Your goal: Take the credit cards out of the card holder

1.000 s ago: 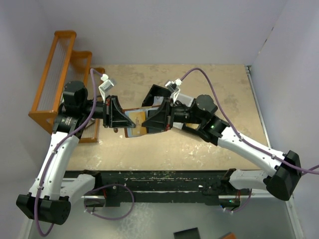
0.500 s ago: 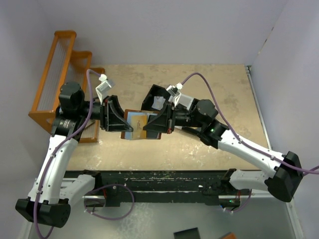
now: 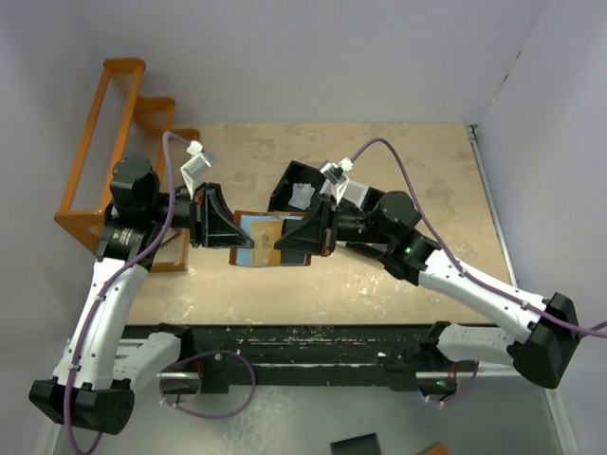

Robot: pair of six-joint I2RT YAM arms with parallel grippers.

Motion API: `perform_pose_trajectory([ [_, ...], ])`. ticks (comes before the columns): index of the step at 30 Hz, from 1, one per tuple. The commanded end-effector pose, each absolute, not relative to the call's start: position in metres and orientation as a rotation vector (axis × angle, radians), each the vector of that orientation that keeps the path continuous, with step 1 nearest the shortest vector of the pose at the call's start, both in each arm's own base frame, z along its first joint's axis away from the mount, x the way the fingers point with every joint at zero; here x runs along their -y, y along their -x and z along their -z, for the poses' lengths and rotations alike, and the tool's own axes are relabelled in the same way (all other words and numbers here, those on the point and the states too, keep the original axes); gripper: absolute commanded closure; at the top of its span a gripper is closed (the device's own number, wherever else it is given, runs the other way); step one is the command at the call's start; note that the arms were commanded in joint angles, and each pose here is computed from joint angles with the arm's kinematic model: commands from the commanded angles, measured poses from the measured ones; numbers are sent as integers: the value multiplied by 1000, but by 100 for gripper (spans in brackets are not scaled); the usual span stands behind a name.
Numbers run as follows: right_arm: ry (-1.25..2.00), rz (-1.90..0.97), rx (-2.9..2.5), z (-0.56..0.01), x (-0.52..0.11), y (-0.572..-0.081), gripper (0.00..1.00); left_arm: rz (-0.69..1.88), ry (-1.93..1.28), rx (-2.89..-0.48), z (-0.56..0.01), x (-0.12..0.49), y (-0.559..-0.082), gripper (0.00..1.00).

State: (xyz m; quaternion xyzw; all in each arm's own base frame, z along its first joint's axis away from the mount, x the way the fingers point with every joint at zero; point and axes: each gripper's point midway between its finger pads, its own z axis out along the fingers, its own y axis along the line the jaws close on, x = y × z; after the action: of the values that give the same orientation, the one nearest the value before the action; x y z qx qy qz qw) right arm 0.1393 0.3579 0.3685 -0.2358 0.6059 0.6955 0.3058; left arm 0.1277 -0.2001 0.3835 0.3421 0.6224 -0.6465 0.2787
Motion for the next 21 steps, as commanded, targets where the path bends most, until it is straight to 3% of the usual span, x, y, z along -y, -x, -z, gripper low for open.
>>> perform_pose_trajectory([
  [1, 598, -1828, -1555, -377, -352, -142, 96, 1747, -1001, -1615, -393, 197, -114, 100],
  [8, 610, -1856, -1513, -384, -351, -137, 85, 1744, -994, -1617, -394, 198, -115, 100],
  [21, 622, -1913, -1480, -385, -345, -126, 82, 1736, -988, -1616, -397, 198, -116, 100],
])
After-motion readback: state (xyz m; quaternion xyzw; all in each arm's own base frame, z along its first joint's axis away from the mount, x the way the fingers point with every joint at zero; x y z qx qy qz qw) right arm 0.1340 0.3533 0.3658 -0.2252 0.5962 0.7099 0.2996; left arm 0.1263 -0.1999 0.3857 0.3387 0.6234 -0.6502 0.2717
